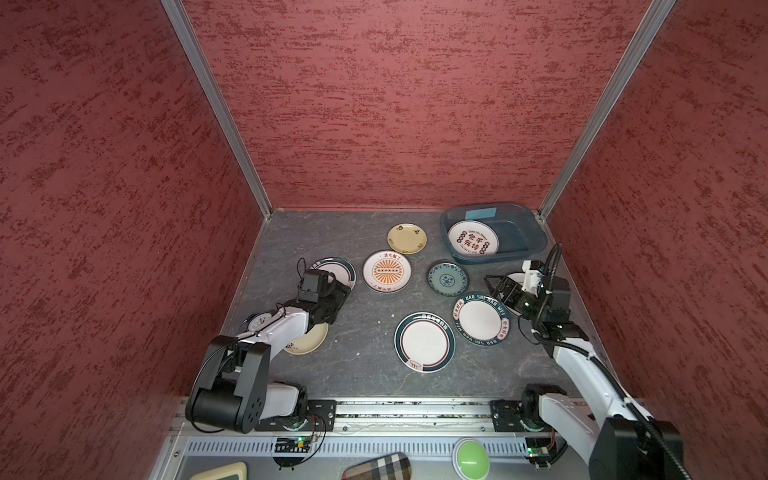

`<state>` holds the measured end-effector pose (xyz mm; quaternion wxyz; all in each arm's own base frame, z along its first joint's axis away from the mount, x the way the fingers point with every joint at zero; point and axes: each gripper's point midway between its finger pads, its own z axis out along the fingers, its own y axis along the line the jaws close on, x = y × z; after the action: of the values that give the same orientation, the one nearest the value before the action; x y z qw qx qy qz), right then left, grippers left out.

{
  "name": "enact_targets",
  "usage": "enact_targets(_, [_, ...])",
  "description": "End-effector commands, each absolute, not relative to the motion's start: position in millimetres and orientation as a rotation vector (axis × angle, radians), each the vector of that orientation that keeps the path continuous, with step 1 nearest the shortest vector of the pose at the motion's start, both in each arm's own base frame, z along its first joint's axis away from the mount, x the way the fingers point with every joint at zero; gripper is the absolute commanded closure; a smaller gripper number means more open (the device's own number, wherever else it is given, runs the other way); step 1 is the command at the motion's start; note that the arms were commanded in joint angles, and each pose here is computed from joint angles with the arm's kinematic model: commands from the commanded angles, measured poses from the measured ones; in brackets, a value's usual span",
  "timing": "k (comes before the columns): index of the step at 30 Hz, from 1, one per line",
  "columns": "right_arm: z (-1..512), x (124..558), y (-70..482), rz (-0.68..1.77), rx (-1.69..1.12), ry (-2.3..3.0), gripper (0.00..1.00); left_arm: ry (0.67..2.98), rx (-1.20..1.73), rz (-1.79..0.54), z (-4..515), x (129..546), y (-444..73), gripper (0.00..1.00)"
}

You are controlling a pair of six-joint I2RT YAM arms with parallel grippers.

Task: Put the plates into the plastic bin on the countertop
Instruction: 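Lower left gripper onto the rim of the green-rimmed red-ring plate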

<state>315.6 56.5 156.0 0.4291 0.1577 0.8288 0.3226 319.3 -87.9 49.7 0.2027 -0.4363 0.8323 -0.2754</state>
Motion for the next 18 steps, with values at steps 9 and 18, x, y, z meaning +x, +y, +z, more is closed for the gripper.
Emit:
enact_targets(9, [162, 315, 54, 0.779, 0.369, 2.06, 0.01, 2.217, -1.395, -0.69, 29, 328, -71, 0.29])
enact_targets(18, [160, 313, 55, 0.786, 0.369, 2.065, 0.01, 2.224, -1.486, -0.717, 4, 336, -72, 0.63])
